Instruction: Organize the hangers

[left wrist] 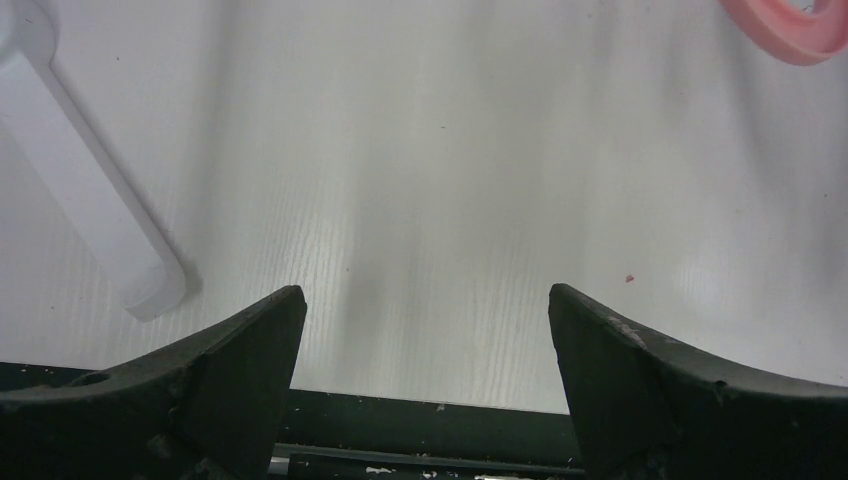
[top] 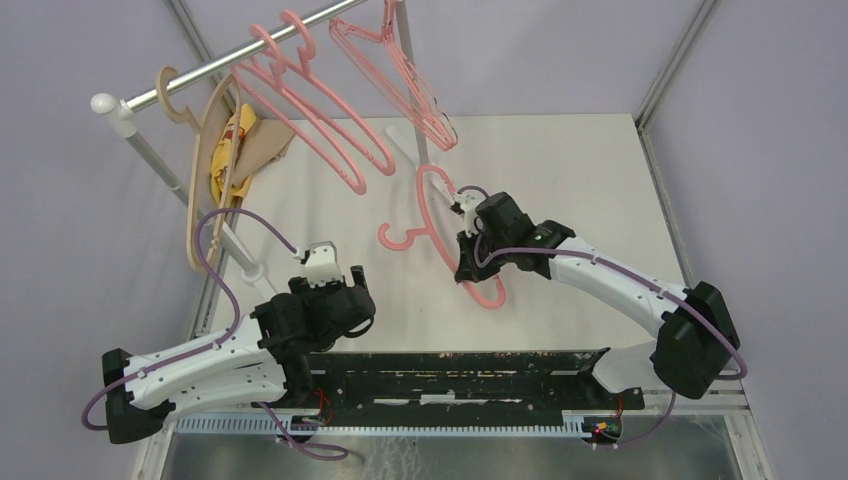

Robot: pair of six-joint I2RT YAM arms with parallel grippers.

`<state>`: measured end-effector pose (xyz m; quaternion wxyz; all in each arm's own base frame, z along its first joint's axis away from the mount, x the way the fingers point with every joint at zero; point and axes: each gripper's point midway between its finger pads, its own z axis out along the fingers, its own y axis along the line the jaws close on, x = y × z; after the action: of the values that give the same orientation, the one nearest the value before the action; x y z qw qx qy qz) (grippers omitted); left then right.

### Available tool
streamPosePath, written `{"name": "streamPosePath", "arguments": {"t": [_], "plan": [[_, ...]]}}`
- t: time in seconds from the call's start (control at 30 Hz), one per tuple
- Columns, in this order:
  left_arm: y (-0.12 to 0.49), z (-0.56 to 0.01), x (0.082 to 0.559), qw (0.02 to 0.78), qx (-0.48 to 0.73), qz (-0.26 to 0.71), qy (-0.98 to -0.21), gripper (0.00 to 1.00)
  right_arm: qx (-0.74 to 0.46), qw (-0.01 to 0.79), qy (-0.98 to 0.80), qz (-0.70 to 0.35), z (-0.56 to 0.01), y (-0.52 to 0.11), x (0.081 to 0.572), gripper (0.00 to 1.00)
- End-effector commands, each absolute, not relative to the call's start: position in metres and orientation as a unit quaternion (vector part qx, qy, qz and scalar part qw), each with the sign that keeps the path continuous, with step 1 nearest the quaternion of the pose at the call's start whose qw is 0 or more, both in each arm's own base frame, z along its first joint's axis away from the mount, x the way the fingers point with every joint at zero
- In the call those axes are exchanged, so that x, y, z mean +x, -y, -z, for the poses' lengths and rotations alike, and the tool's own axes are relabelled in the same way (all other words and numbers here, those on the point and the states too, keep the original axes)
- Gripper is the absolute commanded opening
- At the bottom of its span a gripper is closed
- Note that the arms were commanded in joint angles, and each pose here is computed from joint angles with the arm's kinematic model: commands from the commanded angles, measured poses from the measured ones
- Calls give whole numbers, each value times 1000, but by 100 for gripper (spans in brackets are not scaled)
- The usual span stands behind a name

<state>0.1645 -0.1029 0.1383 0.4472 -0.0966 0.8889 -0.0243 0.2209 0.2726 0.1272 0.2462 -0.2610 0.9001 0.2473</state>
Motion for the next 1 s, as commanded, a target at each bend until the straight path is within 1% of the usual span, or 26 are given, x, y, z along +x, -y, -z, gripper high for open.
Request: {"name": "streamPosePath", "arguments": {"t": [0.0,0.1,0.2,0.4,0.47,0.63,0.77,0.97], "plan": [[110,-157,173,472,-120,48,-872,97,-254,226,-872,-353,-178,-283,203,1],[109,-156,173,473,-118,45,-872,97,-257,200,-857,-399,-199,-289,188,1],[108,-156,173,473,-119,45,-872,97,-258,199,-849,-417,-222,-287,180,1],[110,-155,174,474,-117,50,-872,97,-240,258,-848,-395,-262,-265,195,1],[111,-155,174,474,-114,49,-872,97,-228,260,-848,-402,-270,-263,198,1],[110,-154,174,475,-111,45,-872,97,-215,235,-838,-444,-282,-268,187,1],[109,-151,173,474,-112,45,-872,97,-213,230,-823,-474,-302,-267,175,1],[110,-152,175,477,-111,46,-871,97,-222,192,-798,-527,-335,-265,143,1]]}}
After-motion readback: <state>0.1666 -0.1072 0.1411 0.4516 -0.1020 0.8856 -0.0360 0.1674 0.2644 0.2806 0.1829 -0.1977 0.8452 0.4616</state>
